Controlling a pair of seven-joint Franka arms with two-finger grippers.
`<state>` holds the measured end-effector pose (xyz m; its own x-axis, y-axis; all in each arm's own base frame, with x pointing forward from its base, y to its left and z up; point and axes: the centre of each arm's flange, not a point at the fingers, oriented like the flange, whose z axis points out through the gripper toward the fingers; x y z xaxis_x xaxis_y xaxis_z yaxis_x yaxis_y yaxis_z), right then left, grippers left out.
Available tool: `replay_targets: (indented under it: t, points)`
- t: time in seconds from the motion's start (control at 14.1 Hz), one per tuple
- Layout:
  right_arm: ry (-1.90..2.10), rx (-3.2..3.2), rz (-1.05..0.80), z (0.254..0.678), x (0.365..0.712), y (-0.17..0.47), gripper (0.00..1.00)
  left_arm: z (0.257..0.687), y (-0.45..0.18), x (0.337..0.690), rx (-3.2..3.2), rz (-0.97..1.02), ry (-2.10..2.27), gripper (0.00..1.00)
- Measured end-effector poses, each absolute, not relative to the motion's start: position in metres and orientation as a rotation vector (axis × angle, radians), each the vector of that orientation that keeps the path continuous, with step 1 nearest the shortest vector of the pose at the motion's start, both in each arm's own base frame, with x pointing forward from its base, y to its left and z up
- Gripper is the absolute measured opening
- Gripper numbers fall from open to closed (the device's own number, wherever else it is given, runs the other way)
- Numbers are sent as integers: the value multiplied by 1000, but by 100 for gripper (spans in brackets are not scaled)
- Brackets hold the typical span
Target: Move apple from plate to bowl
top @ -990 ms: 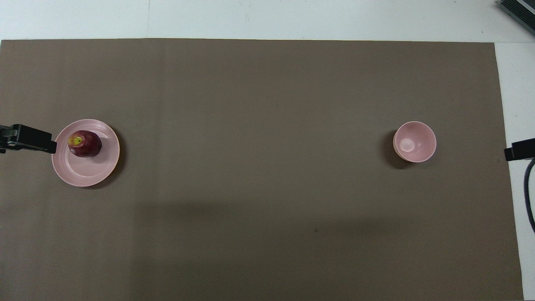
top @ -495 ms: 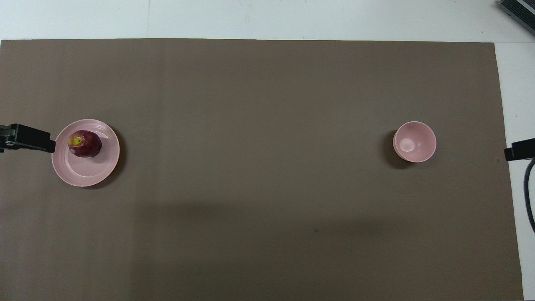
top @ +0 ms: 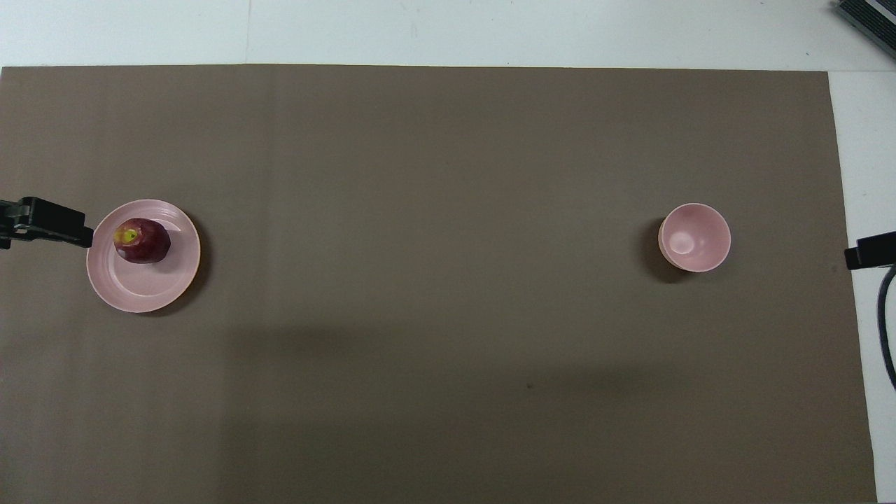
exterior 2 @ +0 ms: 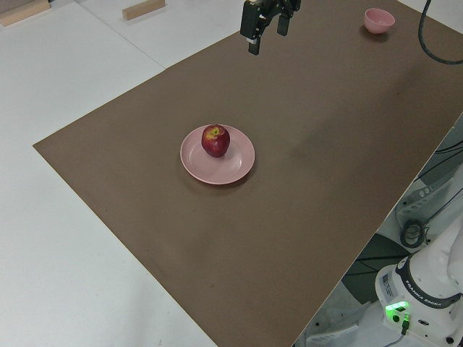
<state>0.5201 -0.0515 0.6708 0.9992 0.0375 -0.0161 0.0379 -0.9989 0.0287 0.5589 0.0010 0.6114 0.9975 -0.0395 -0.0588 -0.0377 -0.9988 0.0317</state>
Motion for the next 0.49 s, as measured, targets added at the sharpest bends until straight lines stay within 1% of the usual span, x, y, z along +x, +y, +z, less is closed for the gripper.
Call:
replay_targets:
  t: [0.28,0.49]
  points:
    - [62,3112,-25,671,520,-51,100,579,38,583,3110,-91,-24,100]
    - [63,3112,-25,670,520,-50,100,563,58,597,3114,-54,1,100]
